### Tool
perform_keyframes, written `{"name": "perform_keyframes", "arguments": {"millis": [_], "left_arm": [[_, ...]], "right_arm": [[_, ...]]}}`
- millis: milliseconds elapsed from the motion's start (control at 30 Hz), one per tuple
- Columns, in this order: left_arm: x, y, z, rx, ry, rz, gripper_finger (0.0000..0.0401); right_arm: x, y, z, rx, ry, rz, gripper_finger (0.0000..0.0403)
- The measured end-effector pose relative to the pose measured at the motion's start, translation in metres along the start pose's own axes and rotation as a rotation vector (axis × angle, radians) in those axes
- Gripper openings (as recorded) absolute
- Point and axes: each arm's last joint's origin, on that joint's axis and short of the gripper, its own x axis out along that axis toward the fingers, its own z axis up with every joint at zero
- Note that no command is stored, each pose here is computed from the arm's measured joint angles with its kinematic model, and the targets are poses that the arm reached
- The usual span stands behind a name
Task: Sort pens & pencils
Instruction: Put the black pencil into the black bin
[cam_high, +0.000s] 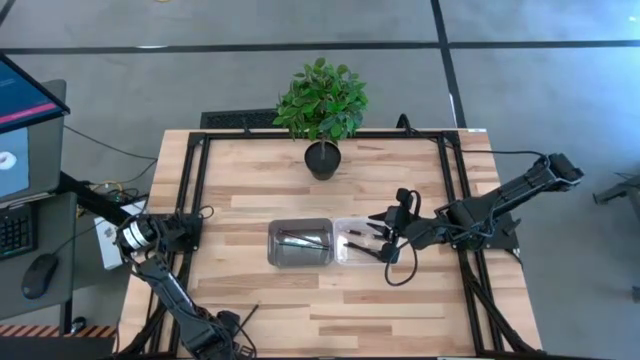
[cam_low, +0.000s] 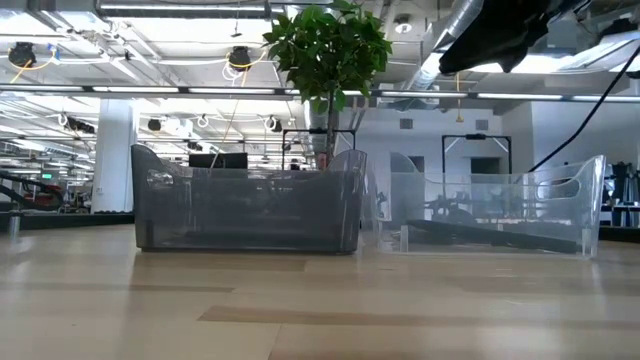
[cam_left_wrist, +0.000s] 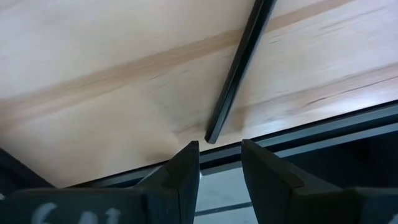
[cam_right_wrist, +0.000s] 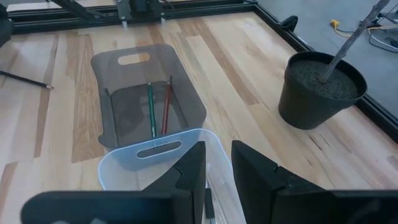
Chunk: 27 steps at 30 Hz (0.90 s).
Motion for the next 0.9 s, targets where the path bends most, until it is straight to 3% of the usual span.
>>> {"name": "perform_keyframes", "arguments": {"millis": [400, 900], "left_arm": [[0.021, -0.005, 0.005, 0.062, 0.034, 0.064, 0.0110], [0.021, -0.004, 0.010, 0.099, -0.046, 0.065, 0.0110]], "right_arm": [[0.000, 0.000, 0.000, 0.002, -0.002, 0.001, 0.0102], [0.000, 0.000, 0.001, 0.005, -0.005, 0.002, 0.0102]]}}
